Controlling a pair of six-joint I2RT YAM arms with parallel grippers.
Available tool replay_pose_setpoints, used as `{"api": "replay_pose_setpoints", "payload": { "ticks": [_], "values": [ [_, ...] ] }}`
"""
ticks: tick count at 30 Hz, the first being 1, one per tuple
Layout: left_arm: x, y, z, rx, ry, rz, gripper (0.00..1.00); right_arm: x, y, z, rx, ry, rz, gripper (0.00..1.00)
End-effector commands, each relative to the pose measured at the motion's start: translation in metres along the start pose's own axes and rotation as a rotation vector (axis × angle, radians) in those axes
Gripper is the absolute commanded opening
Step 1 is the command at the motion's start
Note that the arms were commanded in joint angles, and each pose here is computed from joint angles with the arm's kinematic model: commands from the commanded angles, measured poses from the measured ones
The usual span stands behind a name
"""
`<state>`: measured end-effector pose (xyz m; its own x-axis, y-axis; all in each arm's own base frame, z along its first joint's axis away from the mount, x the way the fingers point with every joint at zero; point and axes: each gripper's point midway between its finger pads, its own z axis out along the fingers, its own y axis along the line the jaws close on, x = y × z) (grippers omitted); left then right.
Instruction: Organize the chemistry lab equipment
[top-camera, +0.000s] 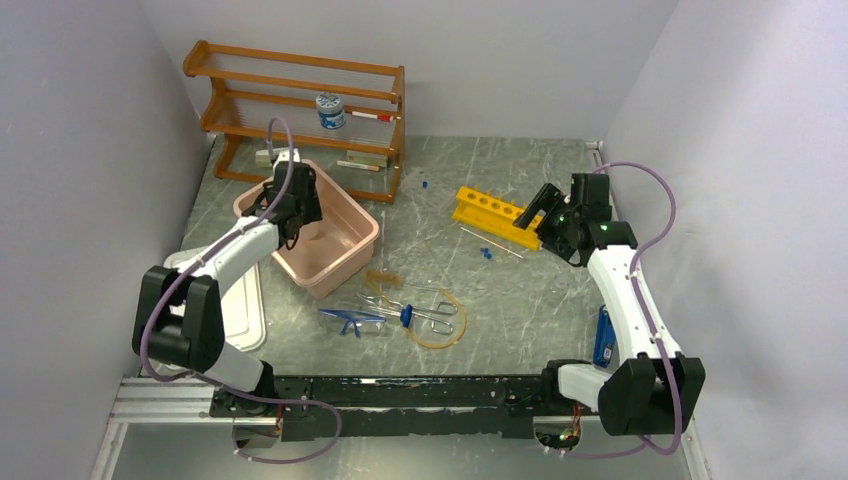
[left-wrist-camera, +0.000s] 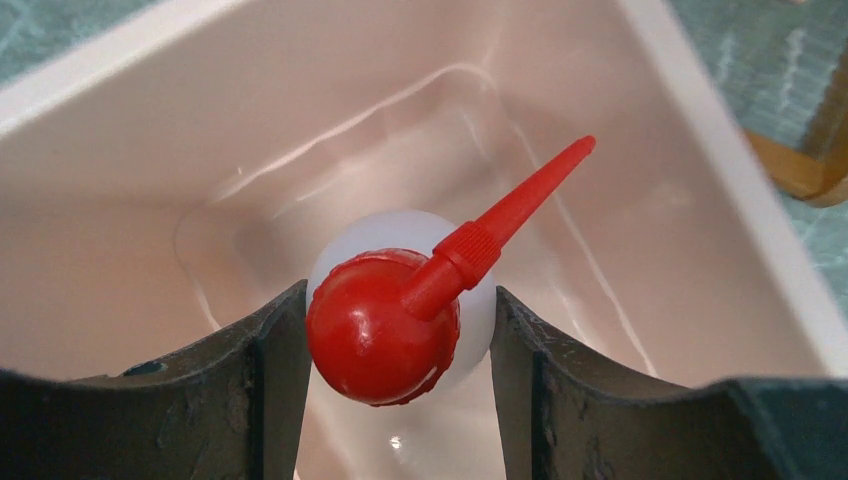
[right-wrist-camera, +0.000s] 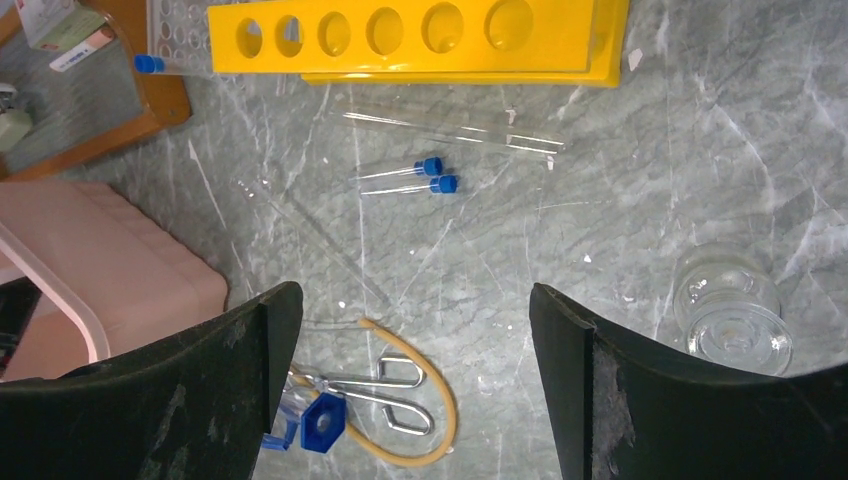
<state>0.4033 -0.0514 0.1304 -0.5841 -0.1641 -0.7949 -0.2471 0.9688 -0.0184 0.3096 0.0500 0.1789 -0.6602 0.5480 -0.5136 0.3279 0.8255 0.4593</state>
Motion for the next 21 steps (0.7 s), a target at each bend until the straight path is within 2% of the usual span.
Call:
{"api": "replay_pose_setpoints", "payload": {
  "ticks": [1,6,13,14,18,21],
  "values": [
    [-0.016,-0.001,0.016,-0.004,-0.142,-0.085,0.2,-0.001,-0.003,0.007,-0.001,0.001,0.012,0.87],
    [-0.024,-0.004,0.03,-0.003,-0.224,-0.081,0.2,-0.001,-0.003,0.01,0.007,0.01,0.01,0.87],
    [-0.018,-0.009,0.051,-0.016,-0.22,-0.079,0.22,-0.001,-0.004,0.014,0.017,0.022,0.011,0.87],
    [-0.015,-0.006,0.053,-0.035,-0.211,-0.09,0.25,-0.001,-0.005,0.014,0.02,0.022,0.013,0.87],
    [-0.022,-0.003,0.048,-0.063,-0.201,-0.108,0.57,-0.001,-0.005,0.015,0.022,0.025,0.017,0.87],
    [-0.041,-0.004,0.033,-0.045,-0.23,-0.123,0.72,-0.004,-0.004,0.013,0.023,0.015,0.017,0.87]
  ]
}}
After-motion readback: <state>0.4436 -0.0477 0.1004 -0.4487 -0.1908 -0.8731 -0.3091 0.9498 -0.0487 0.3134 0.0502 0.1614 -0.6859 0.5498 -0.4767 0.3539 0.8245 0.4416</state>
